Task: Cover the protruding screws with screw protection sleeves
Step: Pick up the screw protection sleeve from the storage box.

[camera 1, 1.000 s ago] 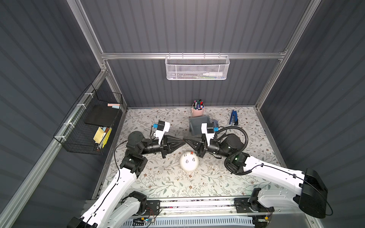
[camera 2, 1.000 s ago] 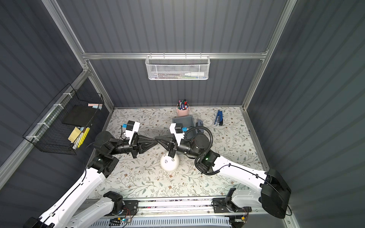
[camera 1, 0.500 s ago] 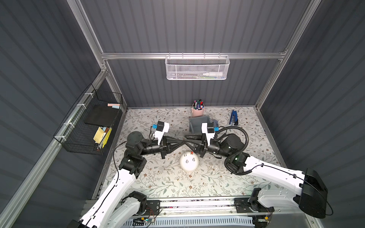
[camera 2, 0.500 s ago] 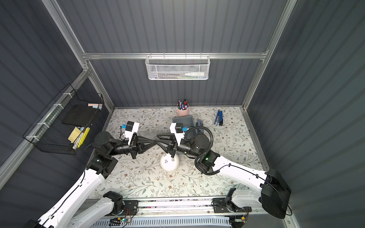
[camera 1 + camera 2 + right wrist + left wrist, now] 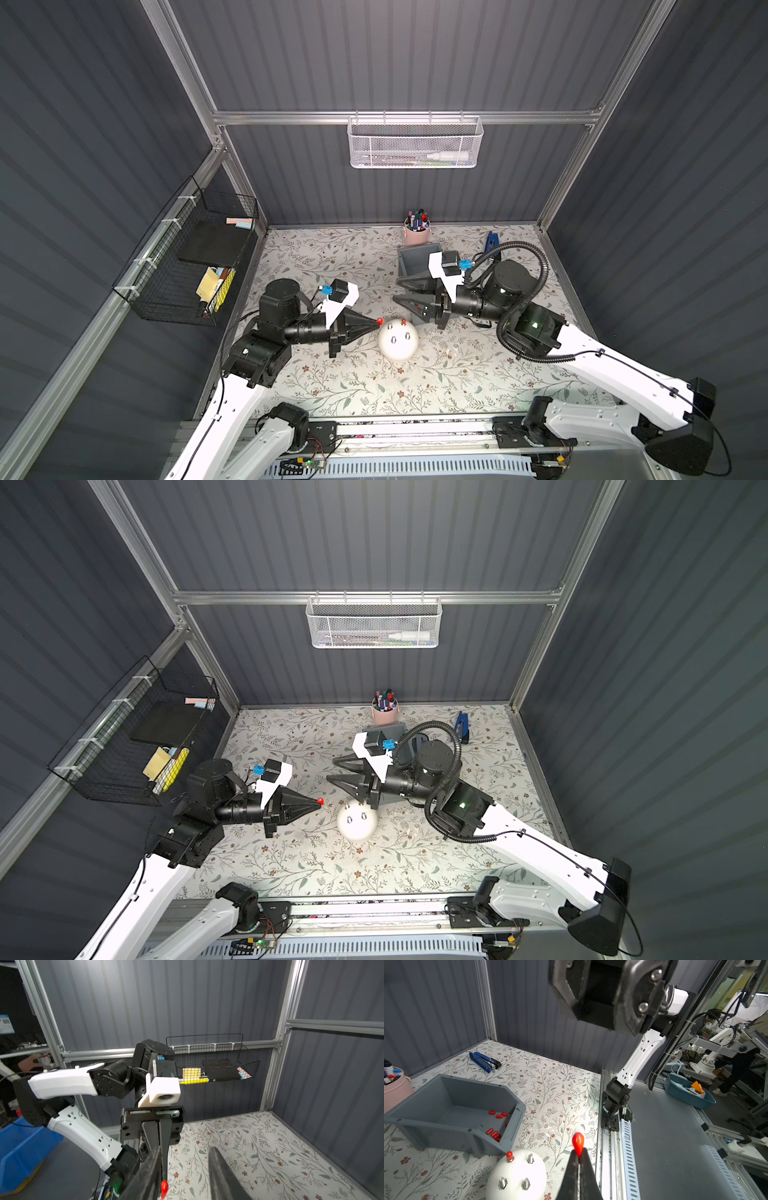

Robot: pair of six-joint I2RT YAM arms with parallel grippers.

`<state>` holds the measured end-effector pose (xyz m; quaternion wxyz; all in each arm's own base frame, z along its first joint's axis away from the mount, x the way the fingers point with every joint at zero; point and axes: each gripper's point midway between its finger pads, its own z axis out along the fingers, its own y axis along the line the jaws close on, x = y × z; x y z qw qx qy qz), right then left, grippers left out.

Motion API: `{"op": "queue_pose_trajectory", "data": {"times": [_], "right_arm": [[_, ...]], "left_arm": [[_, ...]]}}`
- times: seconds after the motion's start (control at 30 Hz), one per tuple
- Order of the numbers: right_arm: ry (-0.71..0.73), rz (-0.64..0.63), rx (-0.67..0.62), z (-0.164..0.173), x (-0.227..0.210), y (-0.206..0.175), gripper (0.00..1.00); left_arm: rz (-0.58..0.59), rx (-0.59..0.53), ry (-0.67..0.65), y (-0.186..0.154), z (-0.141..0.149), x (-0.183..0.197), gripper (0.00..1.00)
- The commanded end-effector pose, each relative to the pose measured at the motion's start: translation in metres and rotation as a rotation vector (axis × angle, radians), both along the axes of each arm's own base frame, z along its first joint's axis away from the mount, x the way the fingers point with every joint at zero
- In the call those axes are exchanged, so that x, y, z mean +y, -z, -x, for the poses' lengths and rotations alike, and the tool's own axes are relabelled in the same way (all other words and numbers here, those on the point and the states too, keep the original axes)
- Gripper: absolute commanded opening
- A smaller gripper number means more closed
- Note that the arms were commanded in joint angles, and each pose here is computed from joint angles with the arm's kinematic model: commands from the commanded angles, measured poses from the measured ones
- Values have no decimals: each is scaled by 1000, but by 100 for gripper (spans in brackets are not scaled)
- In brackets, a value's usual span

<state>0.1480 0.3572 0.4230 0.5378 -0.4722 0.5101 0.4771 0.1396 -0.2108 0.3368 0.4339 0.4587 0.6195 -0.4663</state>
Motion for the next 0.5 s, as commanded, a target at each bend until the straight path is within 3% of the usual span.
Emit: {"op": "queue_pose_trajectory", "data": {"times": [0.0, 0.2, 0.47], "right_arm": [[-101, 199, 12, 14, 4, 44, 37], [-213, 277, 15, 26, 12, 59, 33], [-289, 292, 25, 40, 19, 60, 30]], "left_arm": [[-35, -4, 75, 2, 24, 4, 0], [-46, 14, 98, 2, 28, 4, 0], [-44, 30, 112, 1, 28, 3, 0]]}}
